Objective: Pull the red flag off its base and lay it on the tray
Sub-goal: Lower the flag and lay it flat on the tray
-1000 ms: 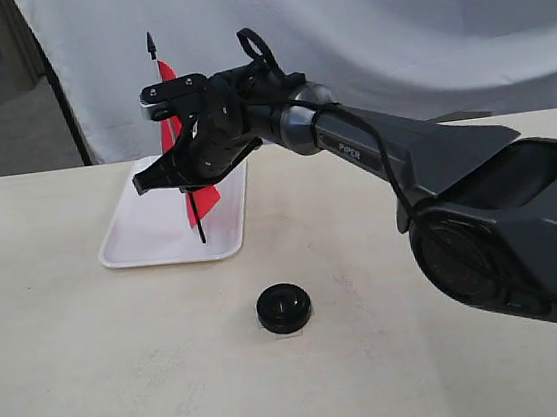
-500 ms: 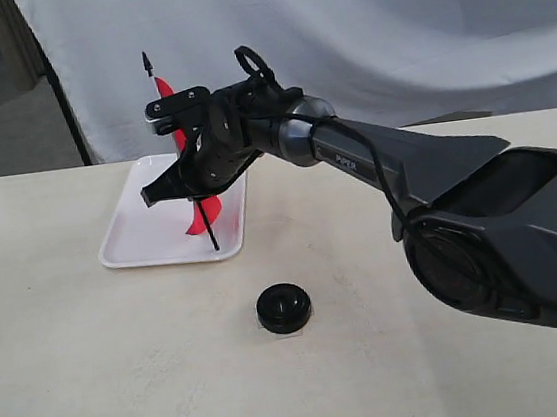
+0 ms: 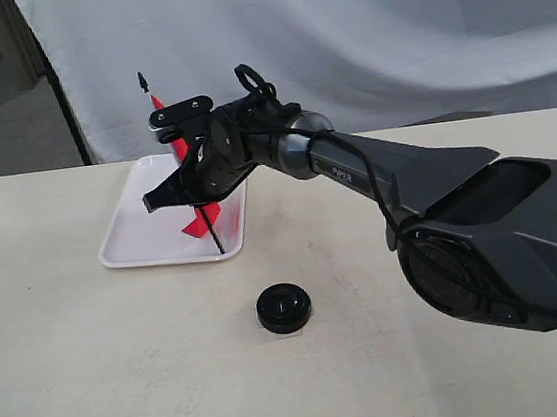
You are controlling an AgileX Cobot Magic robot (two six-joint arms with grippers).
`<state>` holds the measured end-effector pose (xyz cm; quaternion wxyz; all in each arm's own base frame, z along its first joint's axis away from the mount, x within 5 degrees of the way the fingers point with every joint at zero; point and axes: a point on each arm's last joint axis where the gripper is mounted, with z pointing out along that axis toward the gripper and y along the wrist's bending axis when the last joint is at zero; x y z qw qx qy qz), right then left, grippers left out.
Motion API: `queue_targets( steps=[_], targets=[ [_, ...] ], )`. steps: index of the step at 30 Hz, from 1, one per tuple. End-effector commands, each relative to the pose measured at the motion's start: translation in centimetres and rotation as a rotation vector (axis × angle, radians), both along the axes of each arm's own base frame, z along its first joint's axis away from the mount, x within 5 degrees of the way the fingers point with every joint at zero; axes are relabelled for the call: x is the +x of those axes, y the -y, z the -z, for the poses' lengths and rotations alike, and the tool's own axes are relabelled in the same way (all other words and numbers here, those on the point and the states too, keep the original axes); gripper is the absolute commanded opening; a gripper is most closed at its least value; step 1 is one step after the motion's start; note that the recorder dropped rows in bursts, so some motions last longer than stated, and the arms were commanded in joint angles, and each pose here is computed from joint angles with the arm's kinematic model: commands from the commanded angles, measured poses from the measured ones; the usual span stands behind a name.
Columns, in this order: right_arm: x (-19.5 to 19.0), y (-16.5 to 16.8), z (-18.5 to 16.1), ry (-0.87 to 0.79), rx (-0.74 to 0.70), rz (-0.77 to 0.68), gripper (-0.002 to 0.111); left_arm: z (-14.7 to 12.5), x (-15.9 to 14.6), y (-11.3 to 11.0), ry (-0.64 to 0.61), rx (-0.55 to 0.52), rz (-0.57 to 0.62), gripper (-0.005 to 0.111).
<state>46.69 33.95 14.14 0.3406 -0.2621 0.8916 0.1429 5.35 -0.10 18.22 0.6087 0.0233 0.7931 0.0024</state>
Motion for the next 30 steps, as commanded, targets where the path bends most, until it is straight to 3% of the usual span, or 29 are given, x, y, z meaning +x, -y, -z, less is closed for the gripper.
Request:
queue_targets(
  steps=[1, 8, 11, 13, 20, 30],
  targets=[
    [0.2, 0.0, 0.8, -0.008, 0.018, 0.029, -0.001, 0.0, 0.0, 0.0, 0.006, -0.004, -0.004, 0.000],
    [0.4, -0.2, 1.0, -0.010, 0.071, 0.059, 0.001, 0.0, 0.0, 0.0, 0.006, -0.004, -0.004, 0.000],
    [0.4, -0.2, 1.0, -0.012, 0.073, 0.062, 0.023, 0.0, 0.0, 0.0, 0.006, -0.004, -0.004, 0.000],
    [0.4, -0.2, 1.1, -0.013, 0.072, 0.062, 0.029, 0.0, 0.0, 0.0, 0.006, -0.004, -0.004, 0.000],
    [0.1, -0.2, 2.7, -0.077, 0.053, 0.070, 0.029, 0.0, 0.0, 0.0, 0.006, -0.004, -0.004, 0.000],
    [-1.4, 0.7, -3.1, -0.143, 0.000, 0.050, 0.029, 0.0, 0.0, 0.0, 0.006, -0.004, -0.004, 0.000]
  ],
)
